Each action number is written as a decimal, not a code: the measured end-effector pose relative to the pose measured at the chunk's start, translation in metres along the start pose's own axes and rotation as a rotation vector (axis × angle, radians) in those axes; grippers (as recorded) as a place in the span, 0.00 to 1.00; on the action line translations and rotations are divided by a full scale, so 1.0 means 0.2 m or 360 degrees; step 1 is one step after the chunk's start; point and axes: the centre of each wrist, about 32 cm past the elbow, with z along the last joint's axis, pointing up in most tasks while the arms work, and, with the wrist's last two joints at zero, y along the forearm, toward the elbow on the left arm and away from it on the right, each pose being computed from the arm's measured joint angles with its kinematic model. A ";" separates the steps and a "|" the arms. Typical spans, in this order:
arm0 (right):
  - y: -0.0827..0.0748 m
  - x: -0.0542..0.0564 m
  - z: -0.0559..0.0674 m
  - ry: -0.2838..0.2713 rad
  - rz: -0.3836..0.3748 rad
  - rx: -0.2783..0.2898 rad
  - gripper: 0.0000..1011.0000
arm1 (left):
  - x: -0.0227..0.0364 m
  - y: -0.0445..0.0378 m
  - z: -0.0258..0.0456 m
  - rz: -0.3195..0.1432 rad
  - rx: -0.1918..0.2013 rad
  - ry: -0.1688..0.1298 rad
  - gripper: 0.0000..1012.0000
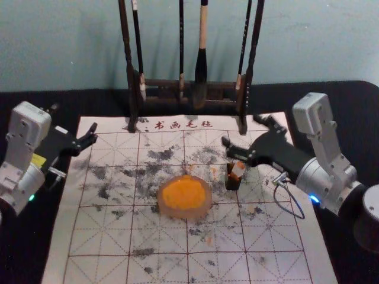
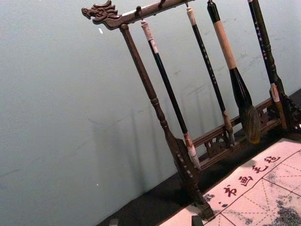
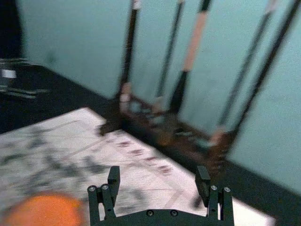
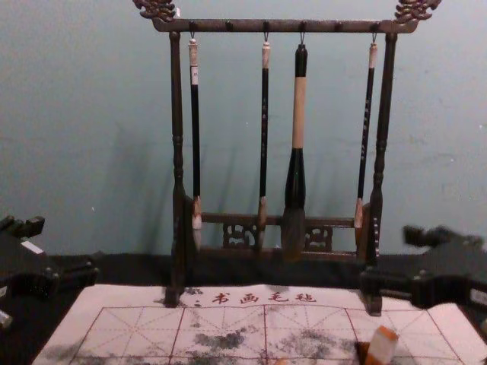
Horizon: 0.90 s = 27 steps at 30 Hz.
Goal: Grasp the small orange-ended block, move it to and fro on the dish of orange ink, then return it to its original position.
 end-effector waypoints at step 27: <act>-0.08 -0.12 -0.29 -0.0277 -0.0557 -0.0066 0.99 | 0.000 0.000 0.000 0.0000 0.0000 0.0000 0.99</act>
